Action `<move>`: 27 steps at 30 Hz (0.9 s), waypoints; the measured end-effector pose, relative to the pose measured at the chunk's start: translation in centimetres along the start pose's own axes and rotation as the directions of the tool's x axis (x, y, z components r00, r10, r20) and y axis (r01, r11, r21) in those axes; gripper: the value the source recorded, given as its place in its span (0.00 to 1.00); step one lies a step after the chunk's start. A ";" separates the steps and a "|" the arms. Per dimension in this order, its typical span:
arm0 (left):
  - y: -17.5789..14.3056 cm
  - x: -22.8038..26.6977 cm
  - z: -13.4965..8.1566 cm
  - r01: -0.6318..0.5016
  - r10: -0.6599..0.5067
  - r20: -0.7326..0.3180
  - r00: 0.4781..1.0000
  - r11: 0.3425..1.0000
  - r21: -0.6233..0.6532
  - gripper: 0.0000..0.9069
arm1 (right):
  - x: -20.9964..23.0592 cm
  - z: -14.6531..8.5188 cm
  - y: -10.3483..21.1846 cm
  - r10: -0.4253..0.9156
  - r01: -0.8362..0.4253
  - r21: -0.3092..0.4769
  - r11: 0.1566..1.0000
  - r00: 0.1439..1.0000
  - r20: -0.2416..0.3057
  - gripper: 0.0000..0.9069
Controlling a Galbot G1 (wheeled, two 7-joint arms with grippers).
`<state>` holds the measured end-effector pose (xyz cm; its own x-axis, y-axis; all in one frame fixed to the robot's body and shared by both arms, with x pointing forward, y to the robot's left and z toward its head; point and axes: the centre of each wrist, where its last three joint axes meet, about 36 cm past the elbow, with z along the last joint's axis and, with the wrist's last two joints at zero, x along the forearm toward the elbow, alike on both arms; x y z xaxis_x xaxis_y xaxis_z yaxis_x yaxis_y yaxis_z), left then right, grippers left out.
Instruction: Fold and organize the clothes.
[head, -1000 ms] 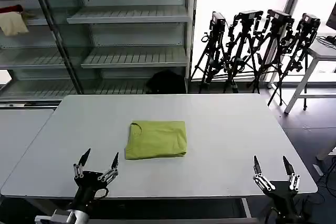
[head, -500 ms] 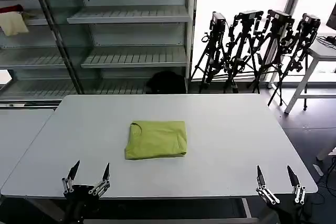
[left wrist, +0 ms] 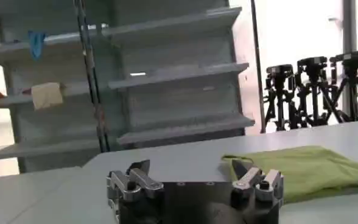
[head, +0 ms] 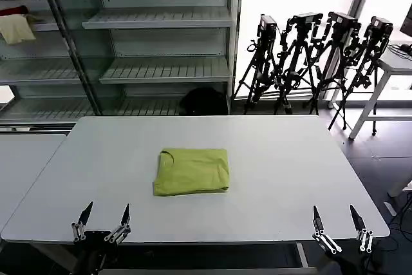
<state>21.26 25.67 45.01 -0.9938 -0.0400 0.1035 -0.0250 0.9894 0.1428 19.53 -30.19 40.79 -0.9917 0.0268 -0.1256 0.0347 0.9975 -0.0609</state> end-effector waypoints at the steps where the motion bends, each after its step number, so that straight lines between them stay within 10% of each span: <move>1: 0.0 0.0 0.0 0.001 -0.001 -0.002 1.000 1.000 0.003 1.00 | 0.0 0.0 0.0 0.001 -0.001 -0.001 1.000 1.000 0.000 1.00; 27: 0.6 0.1 0.5 0.029 -0.028 -0.025 0.999 0.999 0.034 1.00 | 0.9 0.6 0.4 -0.025 0.025 -0.025 0.999 0.999 -0.032 1.00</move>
<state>21.04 26.30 44.60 -0.9897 -0.0710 0.1245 -0.0571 0.9921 0.1116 18.75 -29.84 40.11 -0.9958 0.0036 -0.0918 0.0072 0.9992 -0.0388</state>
